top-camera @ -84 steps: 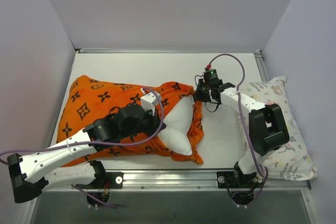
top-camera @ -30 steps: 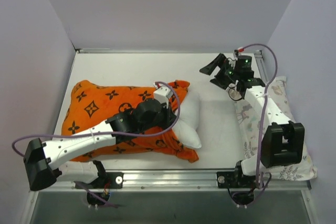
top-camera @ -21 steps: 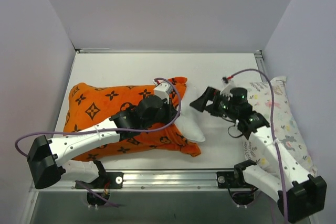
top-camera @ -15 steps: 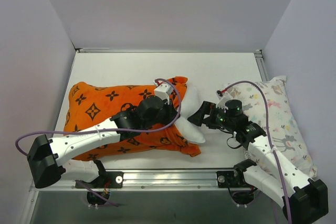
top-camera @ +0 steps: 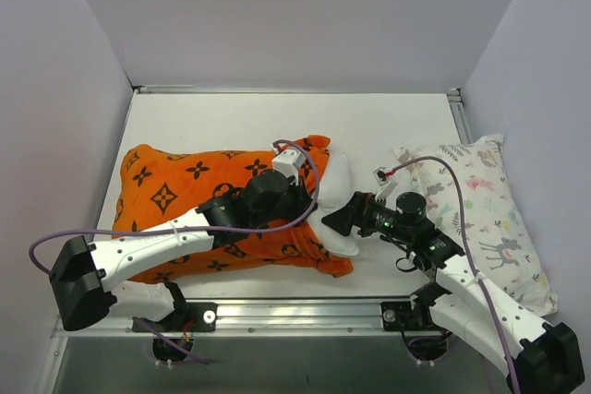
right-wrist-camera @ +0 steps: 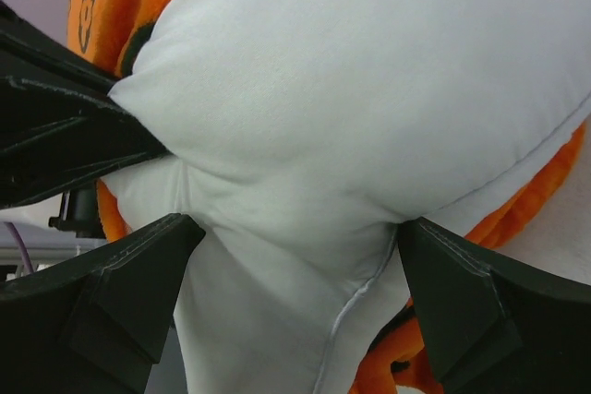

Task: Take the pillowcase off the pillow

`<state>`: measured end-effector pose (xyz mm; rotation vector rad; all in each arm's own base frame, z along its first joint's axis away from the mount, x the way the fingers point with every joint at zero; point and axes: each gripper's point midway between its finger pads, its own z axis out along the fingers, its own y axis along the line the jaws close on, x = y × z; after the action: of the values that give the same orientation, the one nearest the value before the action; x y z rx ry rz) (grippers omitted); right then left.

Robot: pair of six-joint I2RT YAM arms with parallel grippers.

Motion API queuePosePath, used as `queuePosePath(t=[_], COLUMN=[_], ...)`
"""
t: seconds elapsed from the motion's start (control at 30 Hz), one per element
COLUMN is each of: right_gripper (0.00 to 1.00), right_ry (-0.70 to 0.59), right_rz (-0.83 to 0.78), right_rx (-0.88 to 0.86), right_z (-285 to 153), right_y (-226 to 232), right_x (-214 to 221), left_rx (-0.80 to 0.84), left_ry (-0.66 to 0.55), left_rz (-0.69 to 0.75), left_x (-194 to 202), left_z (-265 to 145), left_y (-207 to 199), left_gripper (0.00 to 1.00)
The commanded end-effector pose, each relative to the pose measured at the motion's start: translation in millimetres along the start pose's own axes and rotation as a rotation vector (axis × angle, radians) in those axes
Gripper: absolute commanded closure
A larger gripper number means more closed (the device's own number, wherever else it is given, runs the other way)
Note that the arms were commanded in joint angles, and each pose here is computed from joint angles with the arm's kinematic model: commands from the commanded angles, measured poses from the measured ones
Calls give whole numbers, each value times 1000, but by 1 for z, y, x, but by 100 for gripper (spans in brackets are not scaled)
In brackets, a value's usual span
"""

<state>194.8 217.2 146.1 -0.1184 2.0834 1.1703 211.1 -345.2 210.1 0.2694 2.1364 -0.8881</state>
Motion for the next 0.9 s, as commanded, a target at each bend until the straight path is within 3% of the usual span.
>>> queuePosePath(t=[0.0, 0.17, 0.2, 0.27, 0.3, 0.37, 0.4, 0.47, 0.5, 0.53, 0.57, 0.67, 0.87], right_gripper=[0, 1, 9, 29, 51, 79, 100, 100, 100, 100, 100, 100, 100], right_ry=[40, 130, 129, 152, 155, 176, 155, 113, 73, 33, 29, 6, -20], right_rz=[-74, -125, -125, -105, -95, -74, -78, -68, -69, -62, -63, -82, -72], right_rx=[-166, -45, -6, 21, 24, 56, 55, 136, 143, 236, 275, 326, 321], right_z=[-3, 8, 11, 17, 19, 24, 26, 25, 23, 17, 13, 10, 14], right_y=[33, 15, 9, 6, 7, 7, 17, 14, 22, 11, 8, 11, 26], right_x=[15, 33, 32, 32, 31, 30, 16, 2, -14, -24, -28, -46, -67], left_rx=[65, 92, 101, 116, 123, 145, 160, 168, 166, 143, 128, 56, -361], left_ry=[-70, -60, -68, -73, -75, -82, -78, -78, -93, -96, -110, -181, -212], left_rz=[-35, -27, -25, -19, -16, 0, 10, 44, 54, 67, 72, 69, 4], left_x=[-20, -21, -25, -28, -31, -40, -42, -51, -57, -61, -65, -85, -79], left_z=[6, 10, 8, 4, 3, -3, -5, -13, -20, -26, -32, -65, -120], left_y=[-18, -27, -32, -38, -40, -49, -53, -61, -63, -60, -57, -44, 47], left_gripper=[92, 94, 94, 94, 94, 94, 94, 75, 63, 39, 32, 20, 18])
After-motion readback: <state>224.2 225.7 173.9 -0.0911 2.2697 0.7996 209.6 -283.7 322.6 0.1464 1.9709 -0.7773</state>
